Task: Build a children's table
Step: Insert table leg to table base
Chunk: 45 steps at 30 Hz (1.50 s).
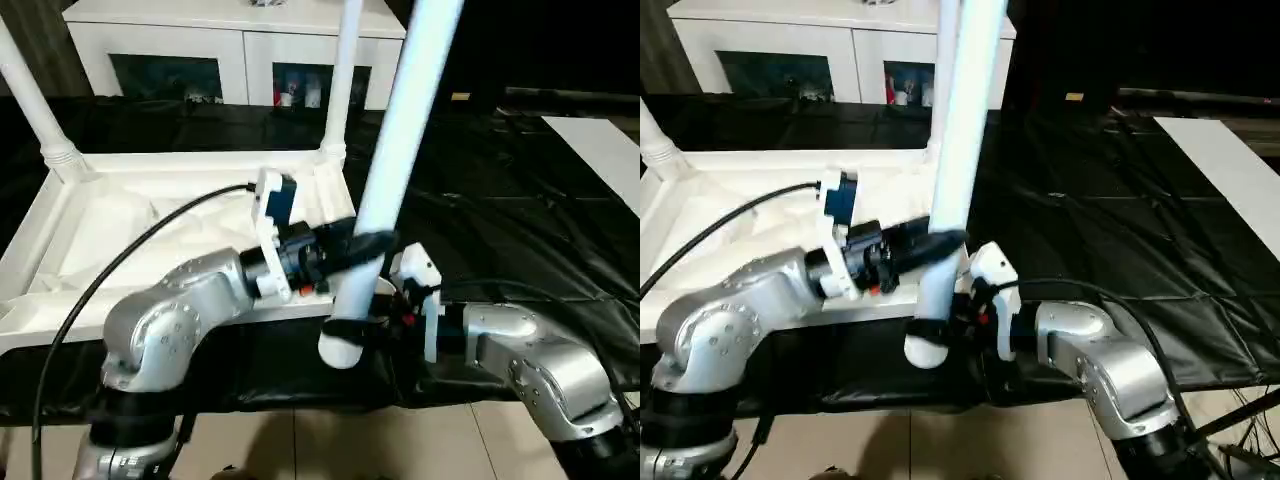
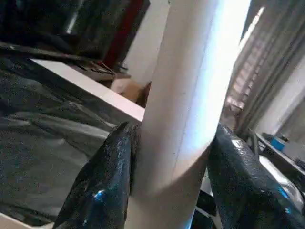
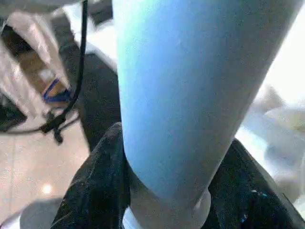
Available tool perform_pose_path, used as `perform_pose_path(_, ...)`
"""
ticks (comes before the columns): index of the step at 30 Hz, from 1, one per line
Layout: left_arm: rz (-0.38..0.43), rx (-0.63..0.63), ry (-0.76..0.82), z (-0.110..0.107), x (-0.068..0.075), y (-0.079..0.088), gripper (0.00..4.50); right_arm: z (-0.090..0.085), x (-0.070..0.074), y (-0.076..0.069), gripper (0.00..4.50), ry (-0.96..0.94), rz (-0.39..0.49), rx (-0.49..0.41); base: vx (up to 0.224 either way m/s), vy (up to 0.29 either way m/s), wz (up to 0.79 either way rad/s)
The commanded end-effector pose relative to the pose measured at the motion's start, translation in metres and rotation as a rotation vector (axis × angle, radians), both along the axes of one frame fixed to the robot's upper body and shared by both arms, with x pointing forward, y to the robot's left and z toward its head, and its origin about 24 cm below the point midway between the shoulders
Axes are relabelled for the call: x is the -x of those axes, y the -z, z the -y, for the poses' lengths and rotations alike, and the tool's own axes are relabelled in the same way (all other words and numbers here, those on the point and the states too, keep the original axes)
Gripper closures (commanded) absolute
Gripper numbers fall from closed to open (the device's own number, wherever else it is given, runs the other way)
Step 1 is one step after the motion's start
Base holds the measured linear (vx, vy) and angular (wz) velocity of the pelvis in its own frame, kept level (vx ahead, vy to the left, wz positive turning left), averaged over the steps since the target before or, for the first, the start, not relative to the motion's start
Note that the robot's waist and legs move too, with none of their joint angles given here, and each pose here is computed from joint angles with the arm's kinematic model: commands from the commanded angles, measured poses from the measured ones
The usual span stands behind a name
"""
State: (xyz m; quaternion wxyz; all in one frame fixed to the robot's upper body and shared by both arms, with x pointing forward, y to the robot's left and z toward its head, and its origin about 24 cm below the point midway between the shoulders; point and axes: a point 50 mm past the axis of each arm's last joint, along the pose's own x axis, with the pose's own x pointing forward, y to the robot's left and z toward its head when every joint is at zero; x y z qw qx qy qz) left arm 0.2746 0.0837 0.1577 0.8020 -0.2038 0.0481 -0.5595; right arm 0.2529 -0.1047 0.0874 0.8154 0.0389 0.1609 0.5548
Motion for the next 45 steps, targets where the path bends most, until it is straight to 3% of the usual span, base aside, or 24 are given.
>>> perform_pose_path(1,0.013,0.014,-0.074,-0.005,-0.009,-0.007,2.47,0.002,-0.005,-0.008,1.92,0.034,0.051,-0.014,0.0,0.0,0.0)
perform_pose_path(4,0.023,0.009,-0.141,-0.01,-0.016,-0.01,2.52,0.001,-0.012,-0.017,1.71,0.095,0.069,-0.103,0.0,0.0,0.0)
perform_pose_path(8,0.011,0.025,-0.18,-0.013,-0.02,-0.012,2.65,0.003,-0.015,-0.018,1.38,0.129,0.057,-0.134,0.0,0.0,0.0)
perform_pose_path(12,-0.017,0.045,-0.219,-0.016,-0.025,-0.015,2.66,0.01,-0.02,-0.019,1.04,0.203,-0.026,-0.214,0.0,0.0,0.0)
perform_pose_path(15,-0.042,0.056,-0.24,-0.017,-0.027,-0.017,2.66,0.016,-0.022,-0.016,0.78,0.225,-0.087,-0.2,0.0,0.0,0.0)
perform_pose_path(20,-0.166,0.139,-0.258,-0.017,-0.034,-0.02,2.66,0.025,-0.024,-0.018,0.76,0.243,-0.181,-0.239,0.0,0.0,0.0)
perform_pose_path(26,-0.181,0.133,-0.171,-0.013,-0.027,-0.018,2.66,0.025,-0.023,-0.028,0.76,0.206,-0.222,-0.307,0.0,0.0,0.0)
perform_pose_path(32,0.028,0.016,-0.04,-0.007,-0.017,-0.023,2.66,0.024,-0.019,-0.028,0.76,0.118,-0.213,-0.237,0.0,0.0,0.0)
perform_pose_path(38,0.084,0.033,0.033,-0.004,-0.015,-0.032,2.66,0.017,-0.018,-0.023,0.76,0.071,-0.227,-0.185,0.0,0.0,0.0)
perform_pose_path(45,0.138,-0.013,0.151,0.0,-0.009,-0.03,2.66,0.014,-0.016,-0.023,0.76,0.007,-0.231,-0.174,0.0,0.0,0.0)
